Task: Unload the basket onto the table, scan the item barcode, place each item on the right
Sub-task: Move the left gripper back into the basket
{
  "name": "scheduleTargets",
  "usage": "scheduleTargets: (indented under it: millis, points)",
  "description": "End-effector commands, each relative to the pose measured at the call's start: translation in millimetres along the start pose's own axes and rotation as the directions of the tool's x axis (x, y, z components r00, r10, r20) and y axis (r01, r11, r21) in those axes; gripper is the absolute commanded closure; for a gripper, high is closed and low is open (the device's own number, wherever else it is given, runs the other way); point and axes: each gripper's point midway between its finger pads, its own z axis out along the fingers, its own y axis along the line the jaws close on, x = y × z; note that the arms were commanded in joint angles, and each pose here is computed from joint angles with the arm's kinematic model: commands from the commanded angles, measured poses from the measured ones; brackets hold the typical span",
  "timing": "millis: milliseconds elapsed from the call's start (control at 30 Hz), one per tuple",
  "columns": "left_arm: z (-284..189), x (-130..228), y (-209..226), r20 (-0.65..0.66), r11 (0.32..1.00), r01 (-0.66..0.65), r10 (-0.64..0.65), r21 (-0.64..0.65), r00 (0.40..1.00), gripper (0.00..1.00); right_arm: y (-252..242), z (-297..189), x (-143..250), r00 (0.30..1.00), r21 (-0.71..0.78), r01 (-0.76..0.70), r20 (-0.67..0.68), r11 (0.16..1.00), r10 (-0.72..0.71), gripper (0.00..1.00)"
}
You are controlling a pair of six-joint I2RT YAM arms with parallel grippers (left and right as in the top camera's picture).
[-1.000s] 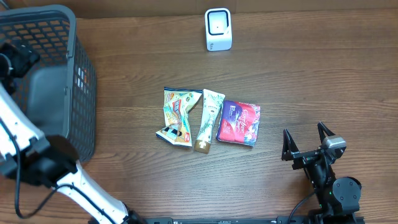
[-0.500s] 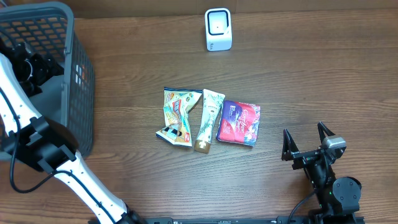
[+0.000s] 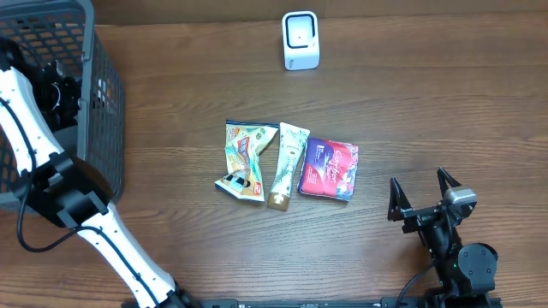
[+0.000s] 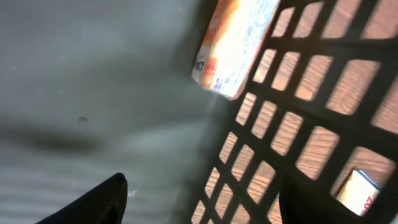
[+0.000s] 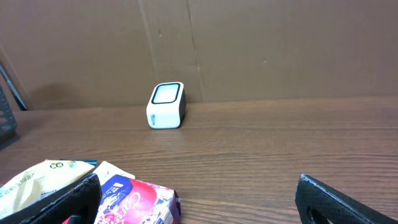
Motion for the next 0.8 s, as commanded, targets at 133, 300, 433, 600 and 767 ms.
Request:
scheduleTargets:
  millis: [133, 300, 433, 600, 767]
  points:
    - [-64.9, -0.3, -19.1, 0.111, 1.0, 0.009, -0.01, 0.009, 0.994, 0.44, -0.7, 0.2, 1.9, 1.0, 0.003, 0.004, 0.003, 1.0, -0.004, 0.0]
    - [-105.8, 6.4, -23.3, 0.19, 0.995, 0.097, -0.092, -0.017, 0.978, 0.53, -0.7, 0.2, 1.9, 1.0, 0.003, 0.004, 0.003, 1.0, -0.004, 0.0]
    - [-138.5, 20.6, -30.9, 0.237, 0.995, 0.092, -0.083, -0.026, 0.968, 0.66, -0.7, 0.2, 1.9, 1.0, 0.003, 0.004, 0.003, 1.0, -0.004, 0.0]
    - [-148.2, 73.0, -11.2, 0.157, 0.977, 0.141, -0.116, -0.158, 0.981, 0.92, -0.7, 0.2, 1.9, 1.0, 0.003, 0.004, 0.003, 1.0, -0.004, 0.0]
    - [-133.0, 119.1, 14.0, 0.048, 0.945, 0.256, -0.251, -0.203, 0.967, 0.96, -0.7, 0.2, 1.9, 1.0, 0.003, 0.004, 0.003, 1.0, -0.004, 0.0]
